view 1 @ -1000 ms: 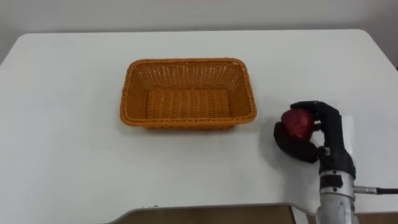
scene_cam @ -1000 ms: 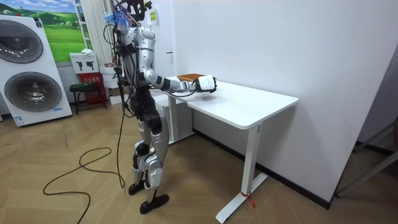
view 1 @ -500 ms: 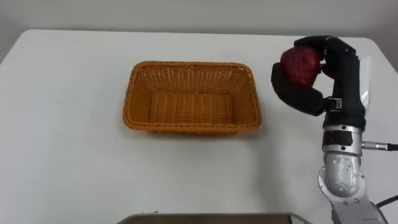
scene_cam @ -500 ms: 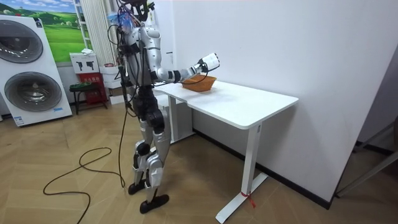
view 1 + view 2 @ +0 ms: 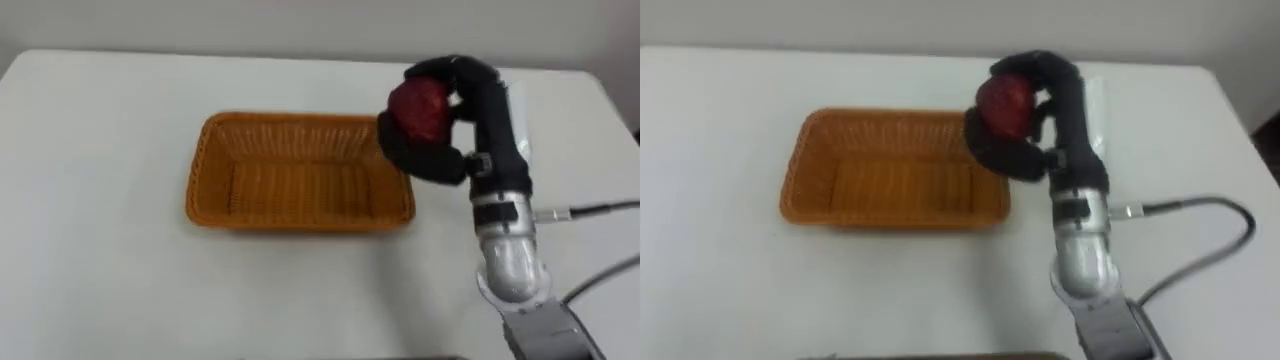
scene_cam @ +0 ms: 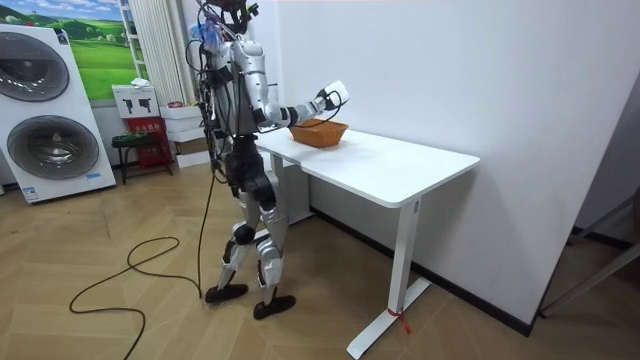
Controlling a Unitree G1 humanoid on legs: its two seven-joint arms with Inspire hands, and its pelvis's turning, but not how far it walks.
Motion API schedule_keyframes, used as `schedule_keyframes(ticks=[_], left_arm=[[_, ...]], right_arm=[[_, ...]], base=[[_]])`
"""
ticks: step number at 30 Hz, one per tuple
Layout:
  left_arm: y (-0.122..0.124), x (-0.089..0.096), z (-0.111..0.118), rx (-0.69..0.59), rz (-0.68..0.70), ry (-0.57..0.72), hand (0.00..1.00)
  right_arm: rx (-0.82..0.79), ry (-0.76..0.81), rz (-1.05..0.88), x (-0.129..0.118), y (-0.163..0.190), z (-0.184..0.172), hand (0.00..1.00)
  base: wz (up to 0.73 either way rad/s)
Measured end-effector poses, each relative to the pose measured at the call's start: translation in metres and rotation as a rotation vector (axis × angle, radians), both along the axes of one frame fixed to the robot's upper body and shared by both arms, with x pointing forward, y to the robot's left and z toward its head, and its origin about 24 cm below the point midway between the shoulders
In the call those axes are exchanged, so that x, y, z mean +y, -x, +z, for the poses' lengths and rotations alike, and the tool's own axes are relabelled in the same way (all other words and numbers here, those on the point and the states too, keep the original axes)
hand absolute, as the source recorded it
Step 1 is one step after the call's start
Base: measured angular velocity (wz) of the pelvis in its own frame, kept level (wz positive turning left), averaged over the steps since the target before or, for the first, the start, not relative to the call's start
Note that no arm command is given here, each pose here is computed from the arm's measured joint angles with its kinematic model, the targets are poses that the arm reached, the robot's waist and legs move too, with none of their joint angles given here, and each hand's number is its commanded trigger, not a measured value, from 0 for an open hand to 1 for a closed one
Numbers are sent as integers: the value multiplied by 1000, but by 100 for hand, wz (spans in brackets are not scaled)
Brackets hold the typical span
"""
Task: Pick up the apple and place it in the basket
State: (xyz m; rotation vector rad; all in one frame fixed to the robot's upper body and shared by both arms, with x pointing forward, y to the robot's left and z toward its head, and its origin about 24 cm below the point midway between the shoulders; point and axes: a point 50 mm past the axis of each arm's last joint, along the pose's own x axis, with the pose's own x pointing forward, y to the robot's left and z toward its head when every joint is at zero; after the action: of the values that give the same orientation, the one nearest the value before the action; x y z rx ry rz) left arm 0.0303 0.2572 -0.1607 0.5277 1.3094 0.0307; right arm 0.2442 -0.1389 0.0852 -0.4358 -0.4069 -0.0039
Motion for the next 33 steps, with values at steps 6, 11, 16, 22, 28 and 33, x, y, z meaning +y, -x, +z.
schedule_keyframes(ticks=[6, 11, 16, 22, 28, 33], left_arm=[[-10, -6, -1, 15, -80, -4, 0], [-3, -7, -2, 54, -66, -3, 0], [-2, -7, -2, 60, -65, 2, 0], [-8, -10, -1, 44, -79, 20, 0], [-9, -12, -1, 48, -93, 31, 0], [-12, -12, -1, 41, -95, 33, 0]], right_arm=[[70, 58, 25, -1, -4, -5, 0], [87, 69, 44, 0, -4, -6, 0], [129, 94, 103, 6, -3, -10, 0], [161, 111, 156, 12, -2, -14, 0], [171, 112, 162, 12, -2, -15, 0], [173, 112, 162, 12, -2, -15, 0]], base=[[23], [13], [8], [1], [0], [2]])
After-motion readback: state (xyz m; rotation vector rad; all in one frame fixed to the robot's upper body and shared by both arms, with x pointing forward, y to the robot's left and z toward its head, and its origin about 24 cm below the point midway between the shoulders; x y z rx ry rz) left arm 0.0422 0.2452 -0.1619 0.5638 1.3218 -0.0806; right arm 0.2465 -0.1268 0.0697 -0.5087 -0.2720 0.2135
